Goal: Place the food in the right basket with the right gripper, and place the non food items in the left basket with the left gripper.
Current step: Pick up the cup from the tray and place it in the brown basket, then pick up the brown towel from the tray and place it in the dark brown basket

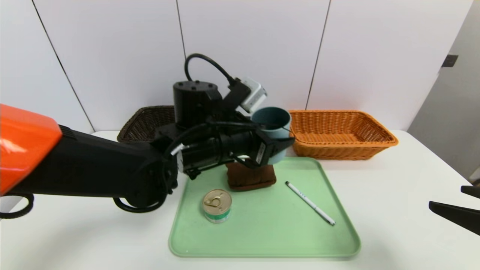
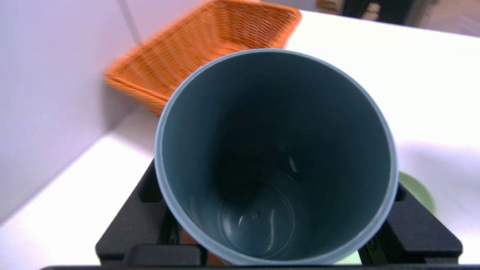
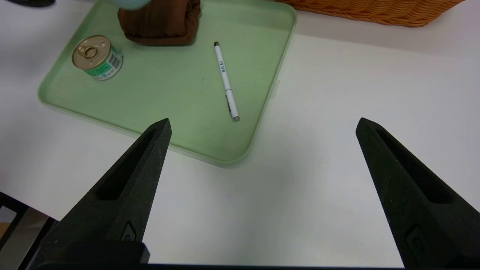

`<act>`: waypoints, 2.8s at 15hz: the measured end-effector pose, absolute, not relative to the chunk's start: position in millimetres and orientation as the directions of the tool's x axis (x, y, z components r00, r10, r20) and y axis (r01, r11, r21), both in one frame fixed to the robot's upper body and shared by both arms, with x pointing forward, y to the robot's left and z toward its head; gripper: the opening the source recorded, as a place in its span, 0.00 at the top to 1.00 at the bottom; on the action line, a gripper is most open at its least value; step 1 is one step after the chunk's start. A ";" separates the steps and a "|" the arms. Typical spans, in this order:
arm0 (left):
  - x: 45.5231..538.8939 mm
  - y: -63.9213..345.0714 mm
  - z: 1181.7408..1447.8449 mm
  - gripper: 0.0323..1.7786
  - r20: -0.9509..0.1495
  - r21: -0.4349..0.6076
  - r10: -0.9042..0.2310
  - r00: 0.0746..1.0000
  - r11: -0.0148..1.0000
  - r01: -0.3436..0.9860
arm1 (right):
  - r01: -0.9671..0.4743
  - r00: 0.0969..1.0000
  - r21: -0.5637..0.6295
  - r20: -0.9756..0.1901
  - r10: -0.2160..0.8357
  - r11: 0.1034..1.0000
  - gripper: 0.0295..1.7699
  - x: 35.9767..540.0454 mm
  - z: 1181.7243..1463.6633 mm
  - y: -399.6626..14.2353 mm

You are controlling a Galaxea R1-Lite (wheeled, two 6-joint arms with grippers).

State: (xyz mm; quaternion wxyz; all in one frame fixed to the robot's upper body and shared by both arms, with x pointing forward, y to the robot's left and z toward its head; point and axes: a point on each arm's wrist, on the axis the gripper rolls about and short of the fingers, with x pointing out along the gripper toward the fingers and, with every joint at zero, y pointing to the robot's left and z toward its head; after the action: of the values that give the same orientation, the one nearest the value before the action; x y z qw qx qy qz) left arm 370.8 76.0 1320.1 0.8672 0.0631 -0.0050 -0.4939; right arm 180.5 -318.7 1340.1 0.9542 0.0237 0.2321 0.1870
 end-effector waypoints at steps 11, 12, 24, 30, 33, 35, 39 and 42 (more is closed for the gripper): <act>445.4 219.2 1389.6 0.35 -0.077 0.097 -0.563 0.823 0.818 0.568 | -0.341 0.816 0.137 -0.448 0.365 0.930 0.04 180.0 1334.6 -318.9; 452.5 230.5 1388.1 0.35 -0.082 0.095 -0.534 0.842 0.836 0.540 | -0.342 0.815 0.137 -0.449 0.366 0.930 0.04 180.0 1334.0 -318.8; 526.7 315.4 1305.6 0.35 -0.231 0.053 -0.326 0.917 0.937 0.346 | -0.338 0.810 0.138 -0.461 0.363 0.931 0.04 180.6 1331.3 -318.8; 539.7 327.3 1279.1 0.24 -0.275 0.032 -0.302 0.913 0.946 0.323 | -0.337 0.804 0.141 -0.472 0.362 0.931 0.04 181.0 1327.9 -318.7; 539.7 328.1 1275.5 0.18 -0.285 0.026 -0.300 0.910 0.947 0.320 | -0.335 0.804 0.141 -0.473 0.361 0.932 0.04 181.5 1327.7 -318.8; 534.2 328.6 1283.1 0.15 -0.274 0.027 -0.299 0.914 0.948 0.318 | -0.334 0.804 0.141 -0.474 0.360 0.932 0.04 181.5 1327.6 -318.8; 507.9 329.4 1322.1 0.11 -0.204 0.048 -0.297 0.933 0.949 0.313 | -0.333 0.803 0.143 -0.476 0.360 0.932 0.04 180.9 1326.5 -318.9; 478.0 329.1 1360.9 0.09 -0.123 0.077 -0.297 0.947 0.948 0.308 | -0.333 0.803 0.144 -0.475 0.360 0.932 0.04 179.7 1325.9 -319.1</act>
State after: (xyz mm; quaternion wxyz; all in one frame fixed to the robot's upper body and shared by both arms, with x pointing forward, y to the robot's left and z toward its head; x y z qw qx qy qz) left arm 478.0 329.1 1360.9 0.9855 0.0477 0.0548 -0.1534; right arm 179.7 -319.1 1325.9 0.9491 0.0269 0.2553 0.1826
